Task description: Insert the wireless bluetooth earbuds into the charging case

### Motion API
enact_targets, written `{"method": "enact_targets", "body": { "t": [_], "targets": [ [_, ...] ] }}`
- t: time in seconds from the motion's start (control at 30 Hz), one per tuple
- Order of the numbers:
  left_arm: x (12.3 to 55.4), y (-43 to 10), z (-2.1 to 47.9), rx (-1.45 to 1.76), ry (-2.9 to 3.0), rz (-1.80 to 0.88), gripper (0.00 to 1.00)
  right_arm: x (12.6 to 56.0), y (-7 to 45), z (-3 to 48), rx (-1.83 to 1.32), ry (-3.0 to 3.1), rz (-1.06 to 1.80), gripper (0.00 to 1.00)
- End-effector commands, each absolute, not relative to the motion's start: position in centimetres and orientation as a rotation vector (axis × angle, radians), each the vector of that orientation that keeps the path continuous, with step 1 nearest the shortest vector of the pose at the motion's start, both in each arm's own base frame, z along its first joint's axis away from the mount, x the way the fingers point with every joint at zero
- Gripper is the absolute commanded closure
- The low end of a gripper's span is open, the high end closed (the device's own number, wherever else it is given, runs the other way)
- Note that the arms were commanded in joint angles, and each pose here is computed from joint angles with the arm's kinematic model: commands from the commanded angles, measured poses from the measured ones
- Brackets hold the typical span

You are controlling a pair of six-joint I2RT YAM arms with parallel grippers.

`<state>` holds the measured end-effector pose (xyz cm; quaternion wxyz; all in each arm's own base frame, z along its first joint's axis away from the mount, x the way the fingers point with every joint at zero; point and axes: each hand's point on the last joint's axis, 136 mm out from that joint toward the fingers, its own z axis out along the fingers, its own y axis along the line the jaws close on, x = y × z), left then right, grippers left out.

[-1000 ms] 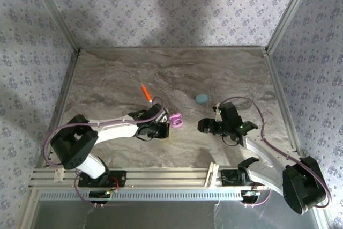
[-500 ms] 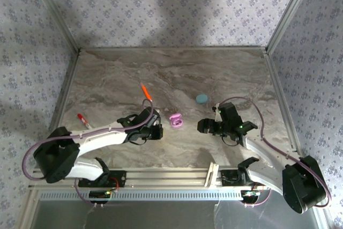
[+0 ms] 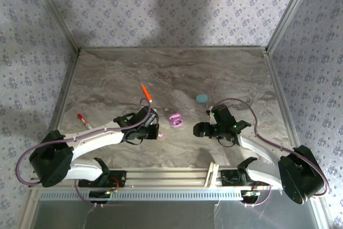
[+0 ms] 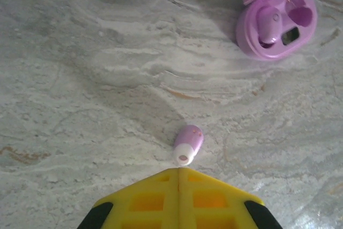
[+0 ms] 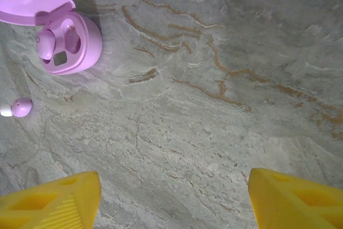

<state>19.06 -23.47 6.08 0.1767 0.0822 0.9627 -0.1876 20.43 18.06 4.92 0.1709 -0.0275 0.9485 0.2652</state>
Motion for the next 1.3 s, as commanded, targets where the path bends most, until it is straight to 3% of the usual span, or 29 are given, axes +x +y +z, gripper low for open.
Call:
{"method": "enact_targets", "body": {
  "t": [0.0, 0.43, 1.27],
  "targets": [
    [18.5, -24.9, 6.7, 0.301, 2.742, -0.603, 0.99, 21.4, 18.8, 5.9, -0.077, 2.663, 0.752, 0.25],
    [18.8, -26.8, 5.2, 0.356, 2.801, -0.619, 1.00, 21.7, 19.6, 5.8, -0.103, 2.679, 0.742, 0.25],
    [19.9, -23.6, 2.7, 0.213, 2.871, -0.565, 1.00, 21.6, 19.6, 5.5, -0.115, 2.691, 0.733, 0.24]
  ]
}}
